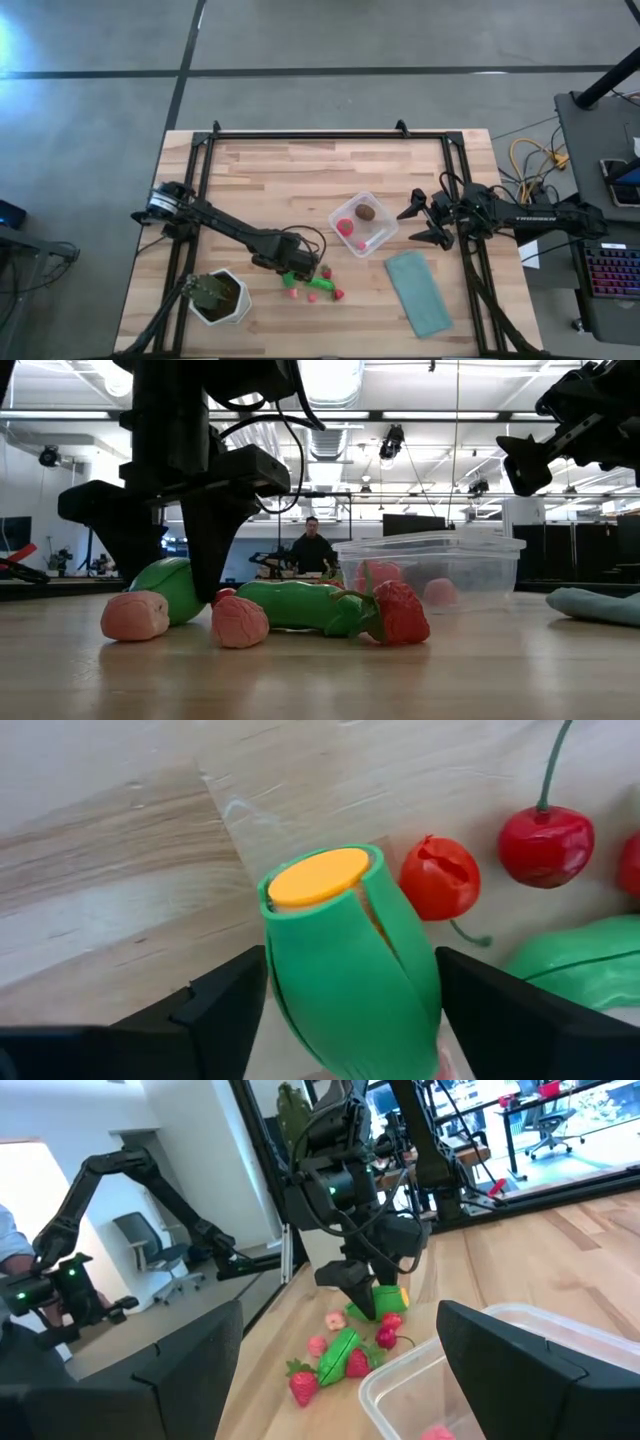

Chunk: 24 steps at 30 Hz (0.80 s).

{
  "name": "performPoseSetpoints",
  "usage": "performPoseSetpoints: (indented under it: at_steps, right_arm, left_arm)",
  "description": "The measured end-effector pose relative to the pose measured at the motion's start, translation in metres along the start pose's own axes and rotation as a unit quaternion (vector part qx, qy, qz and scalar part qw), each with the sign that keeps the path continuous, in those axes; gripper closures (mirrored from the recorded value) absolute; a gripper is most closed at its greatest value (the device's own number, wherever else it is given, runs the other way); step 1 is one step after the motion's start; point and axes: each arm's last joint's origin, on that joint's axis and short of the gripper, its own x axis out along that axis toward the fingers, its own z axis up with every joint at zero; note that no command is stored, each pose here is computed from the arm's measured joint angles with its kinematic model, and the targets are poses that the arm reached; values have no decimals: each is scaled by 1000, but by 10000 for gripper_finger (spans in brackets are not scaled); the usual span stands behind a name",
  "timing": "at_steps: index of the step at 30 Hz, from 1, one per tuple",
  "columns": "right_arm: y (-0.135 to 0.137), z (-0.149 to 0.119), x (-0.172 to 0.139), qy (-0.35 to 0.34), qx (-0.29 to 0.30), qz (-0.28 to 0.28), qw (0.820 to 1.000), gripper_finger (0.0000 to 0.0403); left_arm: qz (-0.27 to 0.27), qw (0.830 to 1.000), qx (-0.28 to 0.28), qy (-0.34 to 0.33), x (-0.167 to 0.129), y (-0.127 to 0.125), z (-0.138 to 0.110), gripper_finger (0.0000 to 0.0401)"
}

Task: Pick and placing Produce into tupperware
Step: Put the green corn into the transparent bin

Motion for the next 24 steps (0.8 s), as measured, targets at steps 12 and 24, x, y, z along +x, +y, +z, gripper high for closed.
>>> performPoseSetpoints:
  at_steps: [12,24]
  right_arm:
    - [0,0,0,0,0,0,1000,77]
    - [0,0,0,0,0,0,1000,77]
  left_arm:
    - [-49,999,10,-18,-31,1,3,182]
    - [-230,939,107,-233,-109,-8,46,184]
